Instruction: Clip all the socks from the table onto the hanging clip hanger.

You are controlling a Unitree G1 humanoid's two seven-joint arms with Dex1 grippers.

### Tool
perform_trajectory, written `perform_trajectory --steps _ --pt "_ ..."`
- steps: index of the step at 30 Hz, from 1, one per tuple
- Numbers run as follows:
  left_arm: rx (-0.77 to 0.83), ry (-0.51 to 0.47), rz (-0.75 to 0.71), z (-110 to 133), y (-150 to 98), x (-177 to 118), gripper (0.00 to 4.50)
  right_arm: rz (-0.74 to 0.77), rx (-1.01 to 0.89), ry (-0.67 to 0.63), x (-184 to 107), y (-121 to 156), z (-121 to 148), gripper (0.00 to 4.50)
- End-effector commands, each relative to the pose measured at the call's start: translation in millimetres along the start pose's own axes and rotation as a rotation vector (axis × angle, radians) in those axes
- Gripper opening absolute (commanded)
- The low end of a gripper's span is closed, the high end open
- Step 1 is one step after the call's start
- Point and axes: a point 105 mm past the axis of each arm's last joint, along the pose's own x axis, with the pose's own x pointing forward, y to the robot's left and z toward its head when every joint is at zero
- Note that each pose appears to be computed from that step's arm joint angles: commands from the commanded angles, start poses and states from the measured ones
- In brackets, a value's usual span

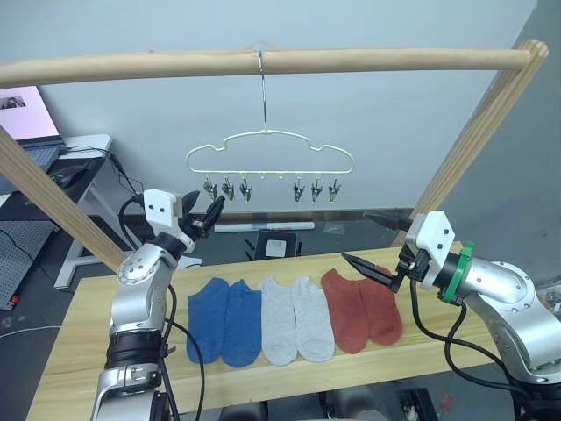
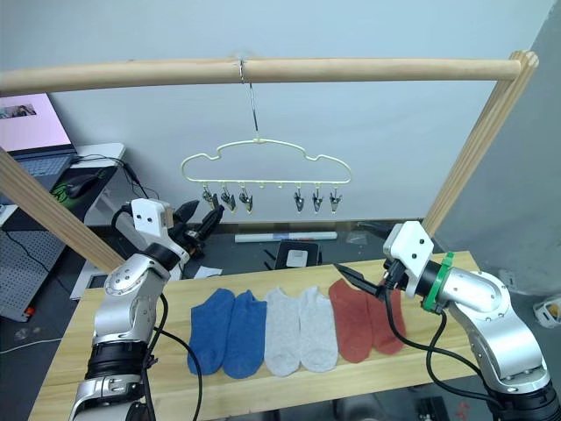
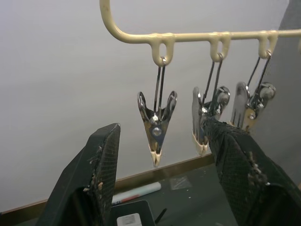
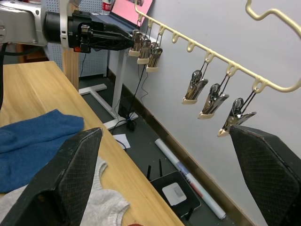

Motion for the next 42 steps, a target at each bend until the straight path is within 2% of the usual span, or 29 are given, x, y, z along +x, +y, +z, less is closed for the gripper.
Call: perform_trajectory --steps 1,11,34,42 --pt "0.009 -0.044 -0.004 16 6 2 3.03 0.000 -0.039 -0.050 2 1 16 4.50" --pt "-0.001 -0.047 0.018 19 16 4 3.03 -0.010 -0.046 -0.063 5 0 19 4.50" --pt "0.066 -0.020 -0.023 18 13 0 3.03 -0.034 -0.034 -0.069 6 3 15 4.50" --pt "0.051 -0.032 -0.009 23 15 8 3.03 -0.037 -0.036 -0.069 5 3 15 4.50"
